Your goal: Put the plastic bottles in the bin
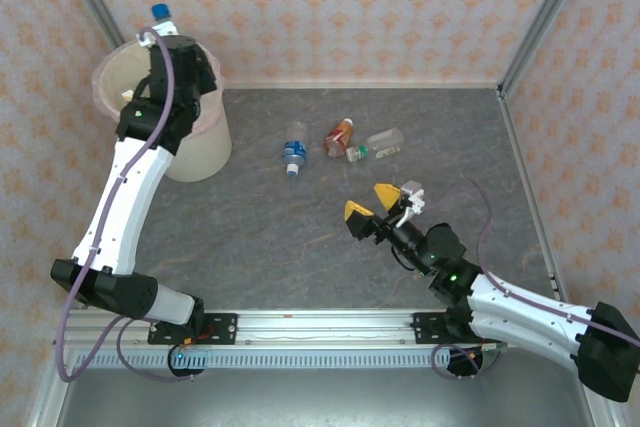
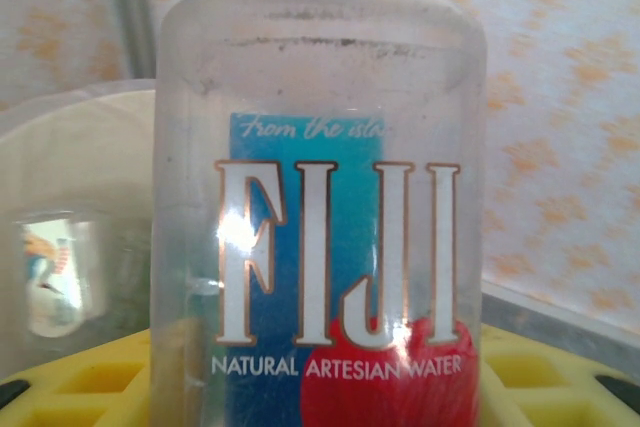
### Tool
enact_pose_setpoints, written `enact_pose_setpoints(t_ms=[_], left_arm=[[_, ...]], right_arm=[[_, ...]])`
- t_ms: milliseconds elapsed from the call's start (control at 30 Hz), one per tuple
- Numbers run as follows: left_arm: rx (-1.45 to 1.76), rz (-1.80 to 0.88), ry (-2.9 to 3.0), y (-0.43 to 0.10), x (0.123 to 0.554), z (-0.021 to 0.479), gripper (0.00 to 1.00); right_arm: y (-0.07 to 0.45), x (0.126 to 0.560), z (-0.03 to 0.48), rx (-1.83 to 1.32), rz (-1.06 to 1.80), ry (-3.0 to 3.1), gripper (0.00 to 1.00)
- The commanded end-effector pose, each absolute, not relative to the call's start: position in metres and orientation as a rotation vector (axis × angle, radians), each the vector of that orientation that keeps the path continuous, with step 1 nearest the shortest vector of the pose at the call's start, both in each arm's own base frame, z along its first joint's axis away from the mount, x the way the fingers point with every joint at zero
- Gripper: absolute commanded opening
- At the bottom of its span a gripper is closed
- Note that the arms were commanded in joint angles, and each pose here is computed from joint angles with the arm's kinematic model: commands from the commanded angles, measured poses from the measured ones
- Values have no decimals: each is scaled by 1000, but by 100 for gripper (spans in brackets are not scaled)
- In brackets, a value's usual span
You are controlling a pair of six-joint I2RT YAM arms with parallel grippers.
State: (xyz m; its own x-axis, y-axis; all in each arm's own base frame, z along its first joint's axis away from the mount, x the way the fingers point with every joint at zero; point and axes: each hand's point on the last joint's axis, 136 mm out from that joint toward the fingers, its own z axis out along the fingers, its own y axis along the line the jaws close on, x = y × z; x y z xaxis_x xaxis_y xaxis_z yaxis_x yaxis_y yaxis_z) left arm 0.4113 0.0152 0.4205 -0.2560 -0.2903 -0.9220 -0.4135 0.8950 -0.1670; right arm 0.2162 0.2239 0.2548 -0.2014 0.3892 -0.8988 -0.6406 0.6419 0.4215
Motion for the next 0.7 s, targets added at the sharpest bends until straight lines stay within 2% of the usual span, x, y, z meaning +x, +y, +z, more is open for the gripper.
enact_pose_setpoints(t_ms=[0, 200, 467, 633, 667], left_arm=[[-562, 108, 1822, 40, 410, 433, 55], [-733, 64, 1838, 88, 427, 403, 54], [-819, 9, 1851, 113, 443, 380, 58], [-826, -5, 1865, 112, 443, 378, 84], [-826, -13, 1863, 111, 441, 379, 93]], right_arm=[[224, 215, 258, -217, 965, 1486, 100], [224, 215, 258, -216, 965, 1486, 100], [223, 217, 258, -212, 955, 1494, 100], [223, 216, 258, -212, 957, 1494, 100], [224, 217, 257, -214, 956, 1496, 100]])
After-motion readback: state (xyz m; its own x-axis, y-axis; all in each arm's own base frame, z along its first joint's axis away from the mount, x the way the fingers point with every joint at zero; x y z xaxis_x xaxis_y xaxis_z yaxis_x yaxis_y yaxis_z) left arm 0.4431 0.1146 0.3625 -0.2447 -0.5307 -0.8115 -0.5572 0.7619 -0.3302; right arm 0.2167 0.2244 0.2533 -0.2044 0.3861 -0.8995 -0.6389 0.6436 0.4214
